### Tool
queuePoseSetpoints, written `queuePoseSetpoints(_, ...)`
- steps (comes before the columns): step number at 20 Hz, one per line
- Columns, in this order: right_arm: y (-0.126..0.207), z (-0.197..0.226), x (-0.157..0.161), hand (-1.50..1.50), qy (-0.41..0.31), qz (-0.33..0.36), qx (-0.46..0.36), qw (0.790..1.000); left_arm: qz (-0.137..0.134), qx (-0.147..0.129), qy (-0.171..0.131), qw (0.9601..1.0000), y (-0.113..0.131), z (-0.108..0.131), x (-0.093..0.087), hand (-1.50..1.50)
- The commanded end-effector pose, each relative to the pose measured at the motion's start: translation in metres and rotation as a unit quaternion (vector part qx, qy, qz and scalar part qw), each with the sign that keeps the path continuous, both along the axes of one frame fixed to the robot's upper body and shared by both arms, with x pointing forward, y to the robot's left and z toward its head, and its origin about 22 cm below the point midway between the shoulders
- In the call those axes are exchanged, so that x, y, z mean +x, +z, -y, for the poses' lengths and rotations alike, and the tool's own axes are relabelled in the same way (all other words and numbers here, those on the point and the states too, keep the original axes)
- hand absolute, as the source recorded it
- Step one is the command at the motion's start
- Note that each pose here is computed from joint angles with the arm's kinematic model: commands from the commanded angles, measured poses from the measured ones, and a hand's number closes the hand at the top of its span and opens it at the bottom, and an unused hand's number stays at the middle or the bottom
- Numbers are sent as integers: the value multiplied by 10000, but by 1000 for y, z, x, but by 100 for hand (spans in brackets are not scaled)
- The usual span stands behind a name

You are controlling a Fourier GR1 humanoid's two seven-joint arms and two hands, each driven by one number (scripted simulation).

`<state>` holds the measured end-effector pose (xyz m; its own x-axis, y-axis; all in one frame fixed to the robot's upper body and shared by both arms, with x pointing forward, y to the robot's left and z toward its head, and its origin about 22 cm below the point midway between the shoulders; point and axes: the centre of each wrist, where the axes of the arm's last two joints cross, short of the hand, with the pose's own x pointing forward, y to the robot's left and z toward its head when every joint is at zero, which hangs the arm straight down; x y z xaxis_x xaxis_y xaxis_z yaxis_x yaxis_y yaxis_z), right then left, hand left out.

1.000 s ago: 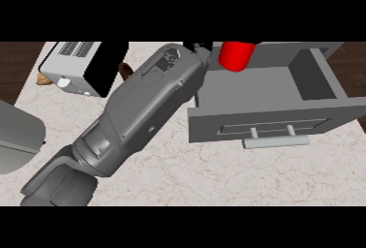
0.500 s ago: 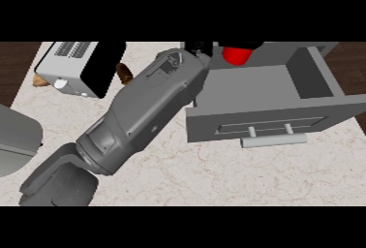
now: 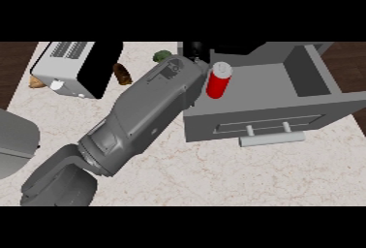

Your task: Pick up the can, place it into the drawer and close the drawer

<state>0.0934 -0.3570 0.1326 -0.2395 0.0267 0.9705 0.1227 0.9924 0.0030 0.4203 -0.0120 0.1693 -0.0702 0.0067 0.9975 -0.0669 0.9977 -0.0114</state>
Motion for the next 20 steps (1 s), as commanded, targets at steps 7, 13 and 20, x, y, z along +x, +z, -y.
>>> queuePoseSetpoints(7, 0, -7, -3, -150, 77, 100, 51, 9999, 79, -95, 189, 9997, -2, 3, -2, -150)
queuePoseSetpoints(13, 33, -6, 0, -150, -36, 665, -1782, 9817, 320, -372, 43, 9988, 1, 3, -3, -150)
queuePoseSetpoints(20, 44, -28, 15, -150, 256, 1034, -2337, 9665, 530, -412, -21, 9977, 14, 6, 1, -150)
